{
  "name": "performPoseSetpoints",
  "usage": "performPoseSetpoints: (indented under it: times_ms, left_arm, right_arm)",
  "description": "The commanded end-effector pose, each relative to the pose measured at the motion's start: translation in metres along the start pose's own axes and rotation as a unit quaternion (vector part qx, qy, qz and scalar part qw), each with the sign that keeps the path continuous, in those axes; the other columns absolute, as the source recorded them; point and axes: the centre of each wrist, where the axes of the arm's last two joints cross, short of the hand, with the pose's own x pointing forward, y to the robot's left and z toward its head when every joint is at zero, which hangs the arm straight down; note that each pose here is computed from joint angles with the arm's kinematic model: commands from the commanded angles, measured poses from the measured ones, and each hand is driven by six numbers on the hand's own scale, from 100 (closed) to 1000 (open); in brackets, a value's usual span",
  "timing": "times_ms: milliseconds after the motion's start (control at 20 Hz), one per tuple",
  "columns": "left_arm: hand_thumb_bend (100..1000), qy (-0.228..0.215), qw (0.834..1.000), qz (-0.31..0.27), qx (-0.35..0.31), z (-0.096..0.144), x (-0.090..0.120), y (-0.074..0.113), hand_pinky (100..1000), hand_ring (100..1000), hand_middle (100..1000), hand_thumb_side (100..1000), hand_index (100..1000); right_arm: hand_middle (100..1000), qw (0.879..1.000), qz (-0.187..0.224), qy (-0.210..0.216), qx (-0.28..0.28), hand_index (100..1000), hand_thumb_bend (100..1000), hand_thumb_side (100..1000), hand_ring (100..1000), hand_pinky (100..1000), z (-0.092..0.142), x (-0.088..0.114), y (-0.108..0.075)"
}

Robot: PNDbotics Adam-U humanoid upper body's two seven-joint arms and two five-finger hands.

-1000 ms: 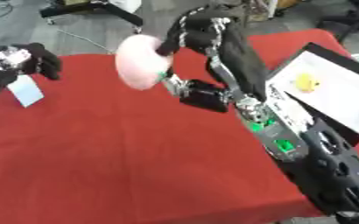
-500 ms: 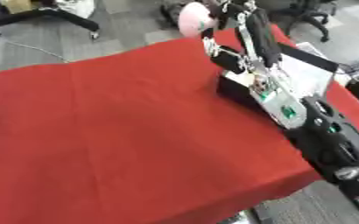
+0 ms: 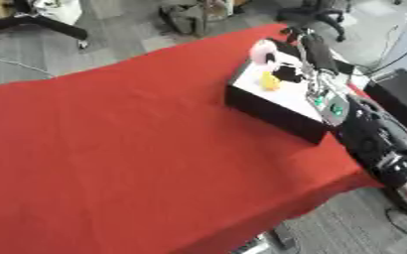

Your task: Pick up the objects with one hand, pass them to the other hand, and then place them into the box on the other side of the table.

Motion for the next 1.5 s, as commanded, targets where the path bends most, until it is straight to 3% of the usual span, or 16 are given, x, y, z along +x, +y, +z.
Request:
performPoseSetpoints:
  times_ms: [50,200,300,400,550,600,700,800,950,1050,1200,1500]
  left_arm:
    - [318,-0.009,0.999,-0.032,0.025,-0.004,0.013,0.019,654,575,556,783,666]
    - [343,-0.001,0.998,-0.053,0.031,-0.009,0.014,0.027,663,588,568,763,676]
    - [367,0.008,0.996,-0.082,0.036,-0.014,0.014,0.036,670,597,576,733,685]
    - [404,0.023,0.991,-0.123,0.042,-0.02,0.013,0.046,679,607,586,691,698]
    - [505,0.05,0.977,-0.207,0.031,-0.034,0.01,0.063,717,650,627,627,746]
    - [531,0.059,0.968,-0.243,0.024,-0.039,0.009,0.068,726,660,636,611,757]
    - [673,0.084,0.944,-0.32,0.0,-0.05,0.005,0.076,768,710,692,559,818]
    - [734,0.119,0.907,-0.403,-0.029,-0.062,0.0,0.079,787,731,717,531,843]
    - [777,0.162,0.864,-0.473,-0.061,-0.076,-0.01,0.075,801,748,741,516,865]
    - [758,0.194,0.851,-0.484,-0.064,-0.083,-0.02,0.071,790,743,736,530,852]
    - [755,0.218,0.858,-0.464,-0.038,-0.089,-0.029,0.065,783,744,743,564,844]
    - [693,0.194,0.894,-0.403,0.03,-0.093,-0.028,0.064,764,727,723,578,811]
  right_arm:
    - [727,0.997,0.066,-0.021,0.029,926,683,427,846,795,-0.011,-0.008,-0.033]
    - [734,0.993,0.103,-0.06,0.001,939,680,443,850,807,-0.012,0.011,-0.051]
    - [724,0.986,0.104,-0.117,-0.05,929,630,417,845,809,-0.008,0.037,-0.062]
    - [722,0.972,0.089,-0.19,-0.102,920,584,412,840,811,0.003,0.069,-0.072]
    - [714,0.939,0.051,-0.302,-0.158,902,526,428,828,810,0.029,0.12,-0.082]
    - [709,0.928,0.034,-0.331,-0.168,898,521,427,824,809,0.038,0.133,-0.083]
    - [698,0.907,-0.002,-0.38,-0.18,888,498,427,816,805,0.054,0.158,-0.083]
    - [688,0.891,-0.035,-0.412,-0.186,884,479,427,811,802,0.067,0.177,-0.081]
    - [675,0.878,-0.071,-0.434,-0.191,878,448,431,805,799,0.079,0.192,-0.078]
    - [674,0.871,-0.087,-0.443,-0.194,878,438,433,805,798,0.083,0.199,-0.079]
    - [673,0.863,-0.101,-0.454,-0.2,878,422,438,805,799,0.086,0.205,-0.083]
    - [665,0.85,-0.118,-0.469,-0.21,878,387,448,803,798,0.09,0.214,-0.092]
